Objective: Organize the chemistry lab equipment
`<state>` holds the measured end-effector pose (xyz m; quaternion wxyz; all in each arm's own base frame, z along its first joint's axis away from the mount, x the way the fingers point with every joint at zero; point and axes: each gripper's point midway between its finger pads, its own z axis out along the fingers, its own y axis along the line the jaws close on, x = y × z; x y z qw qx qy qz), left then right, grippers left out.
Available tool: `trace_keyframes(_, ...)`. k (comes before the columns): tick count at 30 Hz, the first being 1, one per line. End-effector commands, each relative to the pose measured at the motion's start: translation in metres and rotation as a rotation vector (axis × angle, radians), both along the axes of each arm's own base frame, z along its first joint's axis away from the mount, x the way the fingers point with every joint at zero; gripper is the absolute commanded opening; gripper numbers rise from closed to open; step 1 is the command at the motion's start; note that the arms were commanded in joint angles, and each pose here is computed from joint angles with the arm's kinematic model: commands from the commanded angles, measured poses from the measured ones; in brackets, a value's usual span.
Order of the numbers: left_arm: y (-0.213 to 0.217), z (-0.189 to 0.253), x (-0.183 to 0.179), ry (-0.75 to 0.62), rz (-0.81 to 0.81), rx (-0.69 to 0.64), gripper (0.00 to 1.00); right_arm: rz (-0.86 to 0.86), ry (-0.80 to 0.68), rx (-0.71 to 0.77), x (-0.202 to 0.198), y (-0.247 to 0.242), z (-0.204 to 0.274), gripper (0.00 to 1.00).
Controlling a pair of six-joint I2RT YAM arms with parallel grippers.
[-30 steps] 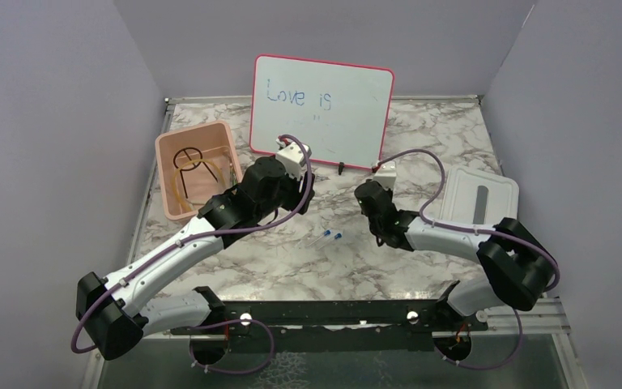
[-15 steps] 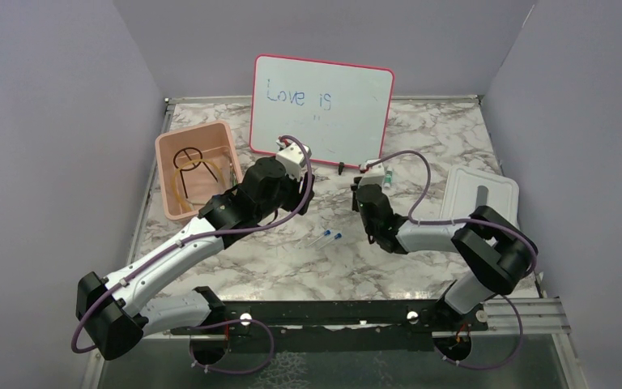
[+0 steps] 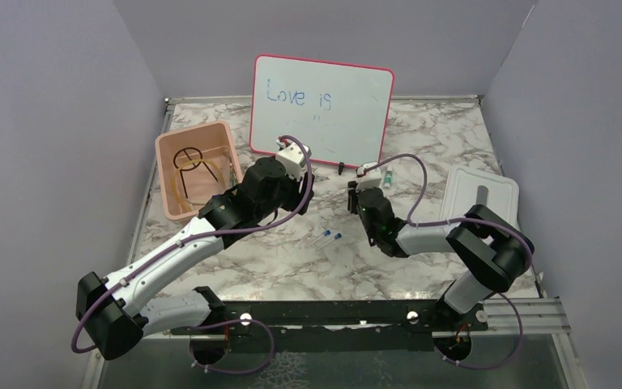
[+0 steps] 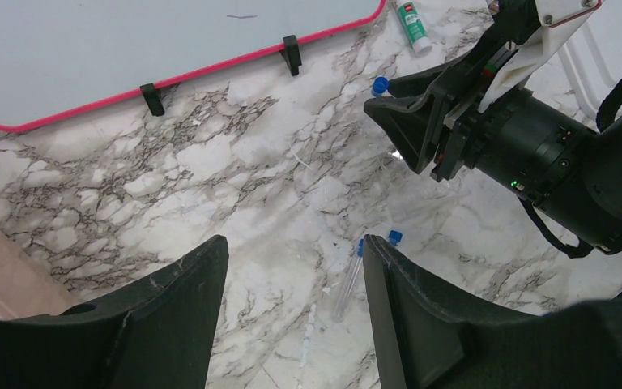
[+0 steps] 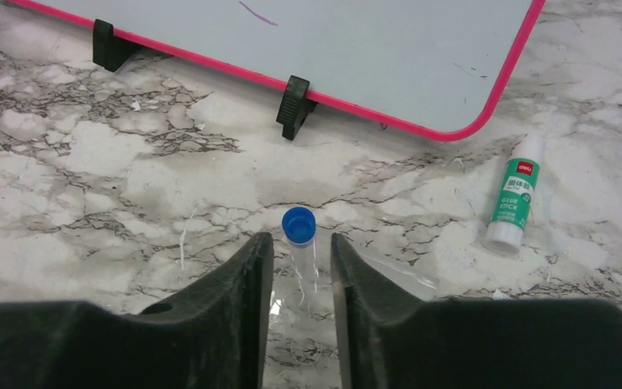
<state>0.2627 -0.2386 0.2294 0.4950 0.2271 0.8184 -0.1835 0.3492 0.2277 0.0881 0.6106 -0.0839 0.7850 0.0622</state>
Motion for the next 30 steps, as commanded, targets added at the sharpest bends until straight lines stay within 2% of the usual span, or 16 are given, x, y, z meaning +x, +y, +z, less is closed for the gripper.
trace_keyframes(1, 0.004, 0.004, 0.004, -0.026, 0.02, 0.001, 0.64, 0.02, -0.008, 0.035, -0.001, 0.007, 0.015, 0.39)
trace_keyframes(4, 0.004, 0.003, 0.004, -0.025, 0.02, 0.002, 0.64, 0.0, 0.015, 0.047, -0.001, 0.006, 0.023, 0.51)
trace_keyframes(11, 0.002, 0.002, 0.003, -0.015, 0.015, -0.005, 0.64, -0.031, 0.082, 0.125, -0.013, 0.002, 0.059, 0.62)
trace_keyframes(16, -0.013, -0.014, -0.004, 0.062, -0.038, -0.022, 0.66, -0.068, 0.224, 0.211, -0.031, 0.0, 0.07, 0.62)
trace_keyframes(23, -0.042, -0.083, -0.034, 0.339, -0.179, -0.007, 0.66, -0.095, 0.444, 0.349, -0.08, -0.011, 0.046, 0.54)
trace_keyframes(30, -0.045, -0.149, -0.052, 0.552, -0.227, 0.105, 0.45, -0.051, 0.536, 0.466, -0.119, -0.017, 0.024, 0.48)
